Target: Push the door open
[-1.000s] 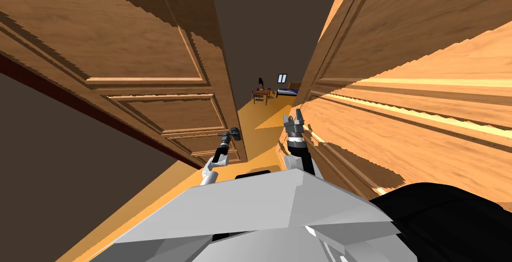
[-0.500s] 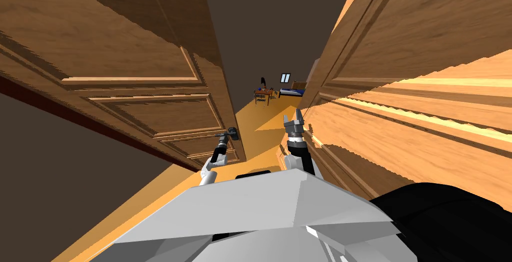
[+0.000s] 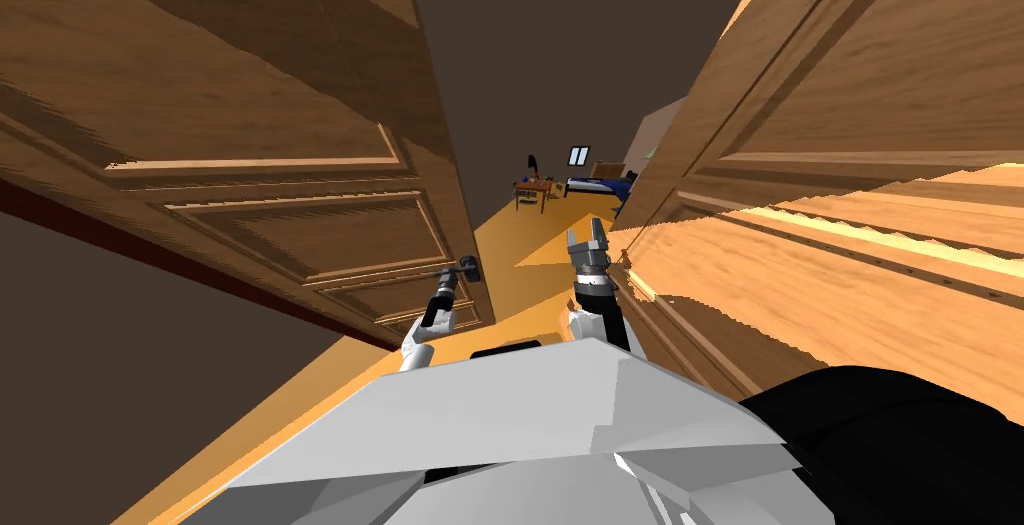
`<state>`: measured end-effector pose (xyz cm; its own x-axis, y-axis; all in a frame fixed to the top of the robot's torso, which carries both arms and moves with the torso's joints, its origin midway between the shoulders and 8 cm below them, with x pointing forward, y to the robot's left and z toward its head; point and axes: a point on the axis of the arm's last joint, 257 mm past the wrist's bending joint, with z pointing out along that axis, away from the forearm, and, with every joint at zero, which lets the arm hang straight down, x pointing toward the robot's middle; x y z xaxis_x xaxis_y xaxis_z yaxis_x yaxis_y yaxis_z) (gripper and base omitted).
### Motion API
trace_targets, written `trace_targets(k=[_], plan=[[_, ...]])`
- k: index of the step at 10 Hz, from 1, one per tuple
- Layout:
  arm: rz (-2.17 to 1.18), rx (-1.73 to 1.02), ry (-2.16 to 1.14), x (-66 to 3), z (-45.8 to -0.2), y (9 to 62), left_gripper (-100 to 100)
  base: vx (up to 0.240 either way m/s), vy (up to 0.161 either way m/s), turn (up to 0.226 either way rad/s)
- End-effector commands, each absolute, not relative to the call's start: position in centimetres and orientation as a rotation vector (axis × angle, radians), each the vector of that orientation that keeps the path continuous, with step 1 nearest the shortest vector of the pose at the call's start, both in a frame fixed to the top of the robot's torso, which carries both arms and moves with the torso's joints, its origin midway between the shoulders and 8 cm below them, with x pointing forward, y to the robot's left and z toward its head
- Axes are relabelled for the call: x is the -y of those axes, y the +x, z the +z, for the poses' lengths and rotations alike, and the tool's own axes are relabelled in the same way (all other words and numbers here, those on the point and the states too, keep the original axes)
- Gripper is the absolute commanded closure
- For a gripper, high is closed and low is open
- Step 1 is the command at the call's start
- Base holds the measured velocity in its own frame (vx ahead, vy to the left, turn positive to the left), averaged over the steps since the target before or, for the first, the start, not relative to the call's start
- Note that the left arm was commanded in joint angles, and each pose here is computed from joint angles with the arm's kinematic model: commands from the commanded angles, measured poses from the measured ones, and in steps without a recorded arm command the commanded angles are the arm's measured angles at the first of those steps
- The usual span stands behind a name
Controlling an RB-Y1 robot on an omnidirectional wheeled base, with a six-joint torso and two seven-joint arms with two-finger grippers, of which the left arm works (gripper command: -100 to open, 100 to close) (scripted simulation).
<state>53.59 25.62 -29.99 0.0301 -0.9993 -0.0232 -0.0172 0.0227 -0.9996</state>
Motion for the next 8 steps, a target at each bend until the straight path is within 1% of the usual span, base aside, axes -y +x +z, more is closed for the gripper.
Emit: trace_targets(k=[1,3,5,6,8], plan=[[-1.140,-1.191,-1.200,-27.34,-29.14,53.78,100,0.199,0.017,0.137],[-1.129,-1.191,-1.194,-27.66,-29.06,53.73,100,0.246,0.014,0.134],[-1.119,-1.191,-1.189,-27.92,-29.00,53.67,100,0.203,0.053,0.193],[-1.115,-1.190,-1.188,-28.00,-28.97,53.64,100,0.201,-0.015,0.196],[-1.107,-1.187,-1.186,-28.11,-28.93,53.58,100,0.198,-0.021,0.140]])
